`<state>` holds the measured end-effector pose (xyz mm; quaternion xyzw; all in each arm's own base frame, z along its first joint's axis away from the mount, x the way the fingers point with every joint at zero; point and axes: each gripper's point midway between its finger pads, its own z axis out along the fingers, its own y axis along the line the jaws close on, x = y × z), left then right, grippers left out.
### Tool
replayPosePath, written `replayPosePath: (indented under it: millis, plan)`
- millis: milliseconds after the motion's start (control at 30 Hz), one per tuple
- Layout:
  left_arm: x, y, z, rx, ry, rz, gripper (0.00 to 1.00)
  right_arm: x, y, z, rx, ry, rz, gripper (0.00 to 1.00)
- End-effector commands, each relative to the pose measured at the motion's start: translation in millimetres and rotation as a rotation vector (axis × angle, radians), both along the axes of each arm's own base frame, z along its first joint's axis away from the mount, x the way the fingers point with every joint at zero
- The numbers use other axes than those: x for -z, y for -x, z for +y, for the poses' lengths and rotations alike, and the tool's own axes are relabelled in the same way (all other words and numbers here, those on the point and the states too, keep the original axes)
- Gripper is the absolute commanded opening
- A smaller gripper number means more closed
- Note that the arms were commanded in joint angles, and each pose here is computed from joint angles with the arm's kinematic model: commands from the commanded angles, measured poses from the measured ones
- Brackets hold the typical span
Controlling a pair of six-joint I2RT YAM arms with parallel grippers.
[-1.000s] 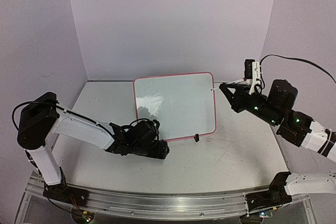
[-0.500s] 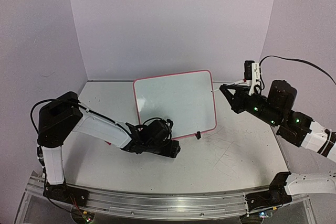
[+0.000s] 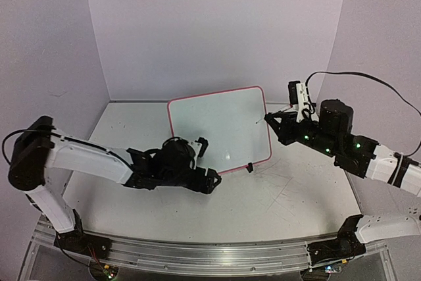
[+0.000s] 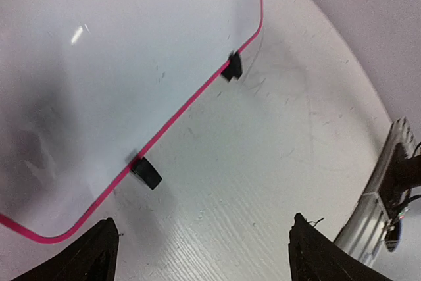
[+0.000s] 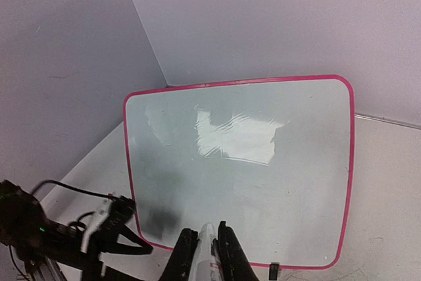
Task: Write a sentence on the whiteboard
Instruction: Move the whiteboard to the center of the board, then hold the whiteboard at the center of the board.
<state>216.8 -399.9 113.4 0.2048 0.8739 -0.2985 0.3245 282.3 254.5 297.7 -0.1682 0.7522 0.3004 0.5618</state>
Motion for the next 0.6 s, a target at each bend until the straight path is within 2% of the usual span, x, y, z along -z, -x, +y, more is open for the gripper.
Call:
replayPosePath:
  millis: [0,67,167,333,467,567]
  plan:
    - [-63.2,-30.1,48.9,-0.072,0.109,-0.123,0.90,-31.7,-4.7,17.4,-0.059,0.002,-0.092,0.00]
    - [-79.5,-46.1,76.7,-0.099,0.178,-0.145,0.91,-32.5,-6.0,27.0,-0.096,0.011,-0.104,0.00]
    - [-104.4,-63.4,113.6,-0.154,0.259,-0.197,0.99,-37.3,-7.1,39.1,-0.142,0.008,-0.113,0.00]
    - [-120.2,-75.7,158.7,-0.207,0.373,-0.248,0.99,-45.9,-12.2,49.5,-0.162,0.000,-0.120,0.00]
    - [-133.1,-81.4,174.6,-0.104,0.551,-0.299,0.91,-42.3,-20.5,58.5,-0.171,0.022,-0.130,0.00]
    - [-125.9,-85.2,166.2,-0.007,0.594,-0.297,0.85,-44.6,-29.3,66.0,-0.165,0.016,-0.130,0.00]
